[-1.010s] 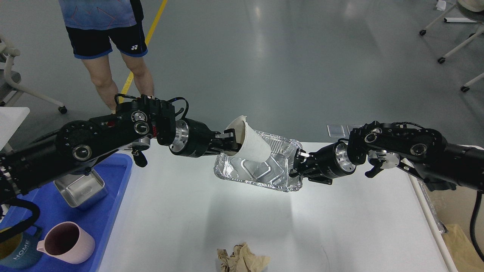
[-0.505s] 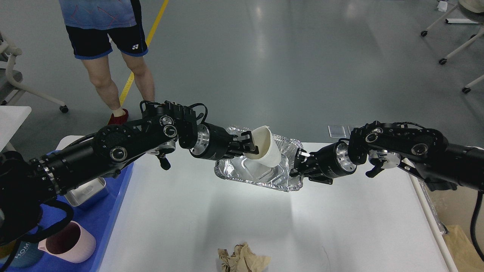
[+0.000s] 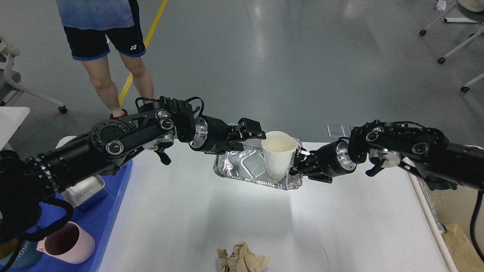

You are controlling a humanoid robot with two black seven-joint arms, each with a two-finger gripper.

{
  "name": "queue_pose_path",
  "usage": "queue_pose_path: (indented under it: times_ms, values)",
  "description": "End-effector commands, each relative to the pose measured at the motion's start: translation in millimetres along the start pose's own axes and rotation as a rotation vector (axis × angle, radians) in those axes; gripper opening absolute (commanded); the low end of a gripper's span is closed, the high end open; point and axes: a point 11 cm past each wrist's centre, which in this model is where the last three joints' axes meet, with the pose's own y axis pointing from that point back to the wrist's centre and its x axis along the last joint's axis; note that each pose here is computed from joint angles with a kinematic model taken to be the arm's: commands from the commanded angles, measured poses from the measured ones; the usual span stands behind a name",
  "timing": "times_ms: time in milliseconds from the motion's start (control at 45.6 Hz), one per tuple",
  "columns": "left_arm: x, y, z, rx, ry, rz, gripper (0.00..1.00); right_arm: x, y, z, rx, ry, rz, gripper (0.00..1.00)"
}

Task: Tidy desktop
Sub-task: 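Release the paper cup and withdraw the left gripper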

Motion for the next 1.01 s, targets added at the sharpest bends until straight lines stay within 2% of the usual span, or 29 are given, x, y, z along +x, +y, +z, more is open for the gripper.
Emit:
queue_pose_path:
  times_ms: [0,110,241,417,549,768,988]
  values:
    - [29,36,-9,-0.016,0.020,0.068,0.96,0,0,2,-0.002,-0.003,0.000,0.00]
    - [48,69,-14,-0.057,0.022,0.105,0.97,-2,-1,3,-0.001,-0.006,-0.005,0.00]
    - [61,110,-30,-0.037,0.023,0.143,0.97,-4,-4,1,0.001,-0.004,-0.004,0.00]
    - [61,196,-49,0.021,-0.033,0.216,0.97,-4,-4,5,-0.002,-0.011,-0.004,0.00]
    - [64,247,-64,0.067,-0.038,0.264,0.97,-7,-7,5,-0.003,-0.012,-0.012,0.00]
    - [54,295,-87,0.062,-0.008,0.324,0.97,-10,-10,2,0.000,-0.009,-0.010,0.00]
    - [32,316,-112,0.045,0.075,0.321,0.97,-7,-7,4,-0.002,-0.013,-0.004,0.00]
